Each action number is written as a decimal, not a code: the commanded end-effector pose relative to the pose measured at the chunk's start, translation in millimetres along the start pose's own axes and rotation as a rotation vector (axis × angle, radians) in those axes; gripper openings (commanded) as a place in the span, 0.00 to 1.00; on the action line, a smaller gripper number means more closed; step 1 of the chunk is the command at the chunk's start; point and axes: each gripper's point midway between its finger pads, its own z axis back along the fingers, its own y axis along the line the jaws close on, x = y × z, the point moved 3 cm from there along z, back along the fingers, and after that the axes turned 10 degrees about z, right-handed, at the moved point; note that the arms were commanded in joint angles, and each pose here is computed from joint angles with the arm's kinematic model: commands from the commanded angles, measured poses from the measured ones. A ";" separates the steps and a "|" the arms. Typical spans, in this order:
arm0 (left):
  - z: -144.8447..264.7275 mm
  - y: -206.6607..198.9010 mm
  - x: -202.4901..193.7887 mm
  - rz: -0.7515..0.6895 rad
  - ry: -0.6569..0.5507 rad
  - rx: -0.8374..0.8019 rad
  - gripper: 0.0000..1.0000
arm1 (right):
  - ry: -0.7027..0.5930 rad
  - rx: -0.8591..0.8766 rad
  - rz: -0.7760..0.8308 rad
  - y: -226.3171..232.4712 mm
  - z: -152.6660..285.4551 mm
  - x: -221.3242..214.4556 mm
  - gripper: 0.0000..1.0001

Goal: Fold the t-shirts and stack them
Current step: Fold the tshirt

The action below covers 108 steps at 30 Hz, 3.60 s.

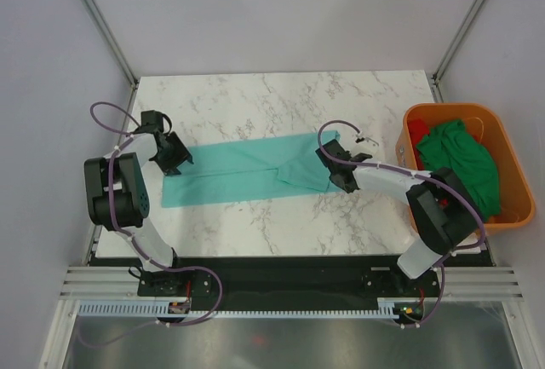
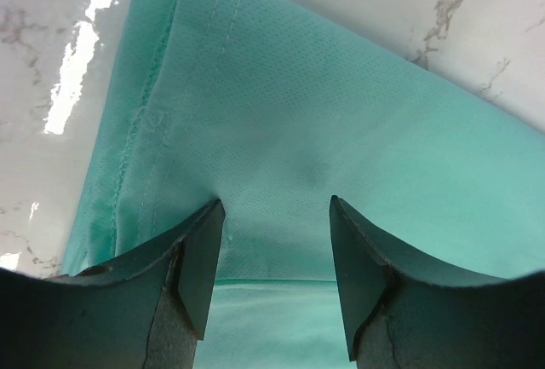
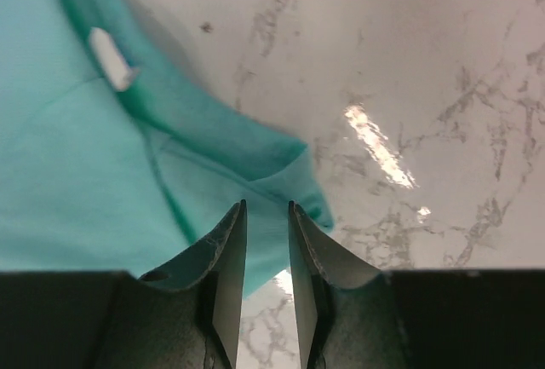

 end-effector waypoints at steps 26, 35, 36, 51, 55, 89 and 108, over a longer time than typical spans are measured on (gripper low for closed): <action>107.5 -67.1 -13.9 -0.184 -0.114 -0.315 0.77 | 0.019 -0.008 -0.289 34.3 23.8 45.3 0.54; 127.4 -82.7 -35.3 -0.252 -0.132 -0.398 0.76 | 0.026 -0.051 -0.321 67.5 -12.8 40.7 0.58; 127.7 -85.3 -37.1 -0.262 -0.143 -0.409 0.76 | 0.028 -0.061 -0.308 68.2 -17.5 38.0 0.58; 141.6 -84.1 -48.5 -0.308 -0.217 -0.433 0.76 | -0.113 0.074 0.142 72.7 -125.4 117.1 0.56; 142.6 -84.9 -50.7 -0.322 -0.224 -0.433 0.76 | -0.230 0.167 0.334 108.9 -156.7 180.1 0.56; -24.5 -29.1 -71.4 -0.332 0.153 0.099 0.69 | -0.467 0.587 0.232 75.7 91.2 265.0 0.61; 45.5 31.9 -51.0 0.000 0.031 0.071 0.70 | -0.156 0.542 0.038 69.5 11.9 158.5 0.52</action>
